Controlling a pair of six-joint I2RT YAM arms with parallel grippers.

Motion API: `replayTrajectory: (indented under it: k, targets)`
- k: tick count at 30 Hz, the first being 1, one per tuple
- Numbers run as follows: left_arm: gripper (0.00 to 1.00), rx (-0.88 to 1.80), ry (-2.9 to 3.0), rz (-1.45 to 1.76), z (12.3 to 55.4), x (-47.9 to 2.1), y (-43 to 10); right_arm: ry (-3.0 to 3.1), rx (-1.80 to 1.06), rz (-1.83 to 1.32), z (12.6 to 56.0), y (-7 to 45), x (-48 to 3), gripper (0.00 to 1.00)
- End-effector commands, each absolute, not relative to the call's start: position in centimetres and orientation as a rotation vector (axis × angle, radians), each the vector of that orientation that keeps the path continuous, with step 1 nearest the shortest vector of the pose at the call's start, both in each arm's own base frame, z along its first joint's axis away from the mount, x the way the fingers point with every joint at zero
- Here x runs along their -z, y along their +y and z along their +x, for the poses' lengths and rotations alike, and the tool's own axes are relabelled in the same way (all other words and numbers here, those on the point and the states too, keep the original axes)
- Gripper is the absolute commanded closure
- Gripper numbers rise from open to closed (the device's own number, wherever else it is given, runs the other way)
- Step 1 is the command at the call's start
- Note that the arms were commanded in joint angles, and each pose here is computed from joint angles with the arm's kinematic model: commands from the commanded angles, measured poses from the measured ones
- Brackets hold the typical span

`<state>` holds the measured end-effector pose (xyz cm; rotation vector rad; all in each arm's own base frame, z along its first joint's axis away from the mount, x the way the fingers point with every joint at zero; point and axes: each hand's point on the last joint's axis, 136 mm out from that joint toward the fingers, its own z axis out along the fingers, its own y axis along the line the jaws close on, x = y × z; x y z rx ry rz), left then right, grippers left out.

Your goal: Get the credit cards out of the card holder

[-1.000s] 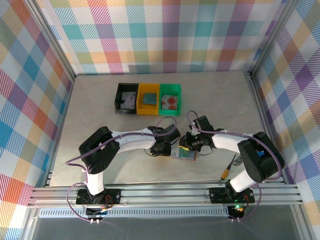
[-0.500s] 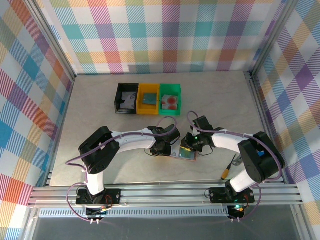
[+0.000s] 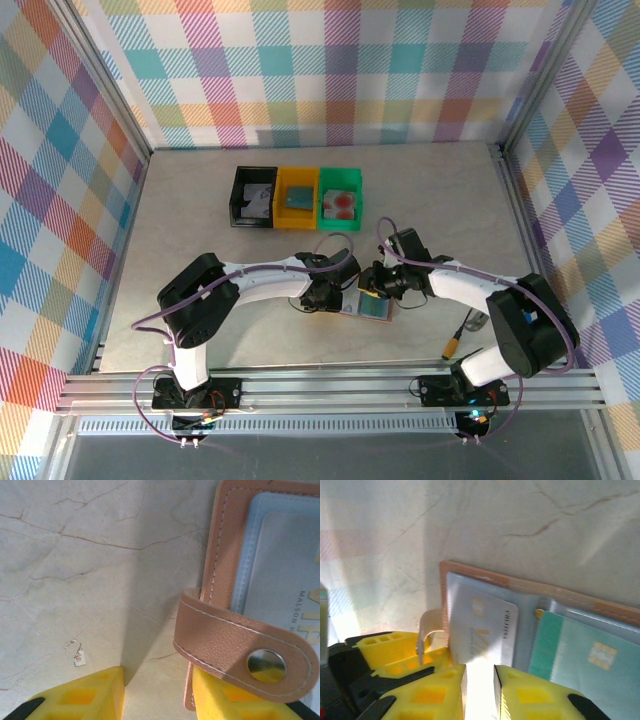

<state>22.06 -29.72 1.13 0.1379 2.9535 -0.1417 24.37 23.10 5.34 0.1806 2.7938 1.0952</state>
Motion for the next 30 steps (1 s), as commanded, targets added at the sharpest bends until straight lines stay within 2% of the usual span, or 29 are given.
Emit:
replayTrajectory:
  k: [1,15,30]
  targets:
    - [0.61,0.183,3.103,0.156,19.3,3.9,-30.4,2.780,-1.176,0.153,24.2,24.0,-5.5,0.79]
    - [0.61,0.187,3.106,0.161,19.2,3.9,-30.4,2.854,-1.044,0.240,24.4,22.9,-2.8,0.80]
    - [0.62,0.189,3.110,0.162,19.2,4.1,-30.5,2.856,-1.093,0.234,24.2,23.4,-2.5,0.80]
